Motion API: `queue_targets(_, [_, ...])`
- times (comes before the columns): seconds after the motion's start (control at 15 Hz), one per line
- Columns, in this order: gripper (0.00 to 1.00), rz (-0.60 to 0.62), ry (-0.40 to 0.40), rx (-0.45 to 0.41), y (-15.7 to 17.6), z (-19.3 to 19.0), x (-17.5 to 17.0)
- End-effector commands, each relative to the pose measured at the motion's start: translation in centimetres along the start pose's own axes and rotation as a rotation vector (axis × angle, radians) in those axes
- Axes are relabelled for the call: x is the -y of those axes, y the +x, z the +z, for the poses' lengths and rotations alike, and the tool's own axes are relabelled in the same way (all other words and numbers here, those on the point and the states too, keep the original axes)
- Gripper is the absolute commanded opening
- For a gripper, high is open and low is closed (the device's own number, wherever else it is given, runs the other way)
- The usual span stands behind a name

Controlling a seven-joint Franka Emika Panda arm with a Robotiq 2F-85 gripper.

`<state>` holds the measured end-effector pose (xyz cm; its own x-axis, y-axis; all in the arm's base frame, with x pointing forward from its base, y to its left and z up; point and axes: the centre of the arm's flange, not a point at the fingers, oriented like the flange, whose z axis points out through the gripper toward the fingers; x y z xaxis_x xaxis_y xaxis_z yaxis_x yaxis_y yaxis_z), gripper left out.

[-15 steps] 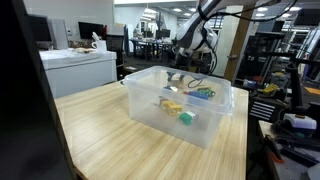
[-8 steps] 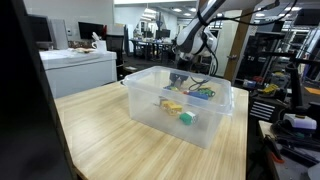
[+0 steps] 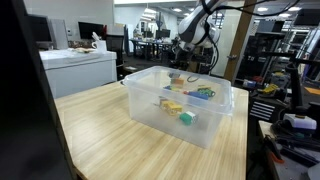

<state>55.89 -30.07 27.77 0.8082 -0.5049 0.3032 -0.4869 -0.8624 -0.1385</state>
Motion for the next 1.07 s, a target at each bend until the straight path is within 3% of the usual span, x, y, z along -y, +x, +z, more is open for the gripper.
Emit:
queue_targets(0.0, [0.31,-0.014,0.109,-0.073,0.4,-7.4,2.3])
queue_targets(0.27, [0.31,-0.098,0.269,-0.106,-1.1,-13.3,7.4])
queue_targets(0.47, [0.31,-0.199,0.362,-0.045,-4.2,-15.2,10.0])
queue_targets(0.93, [0.31,-0.350,0.419,0.155,-11.6,-14.4,11.4])
queue_targets(1.0, [0.81,-0.355,0.415,0.168,-12.1,-14.1,11.3])
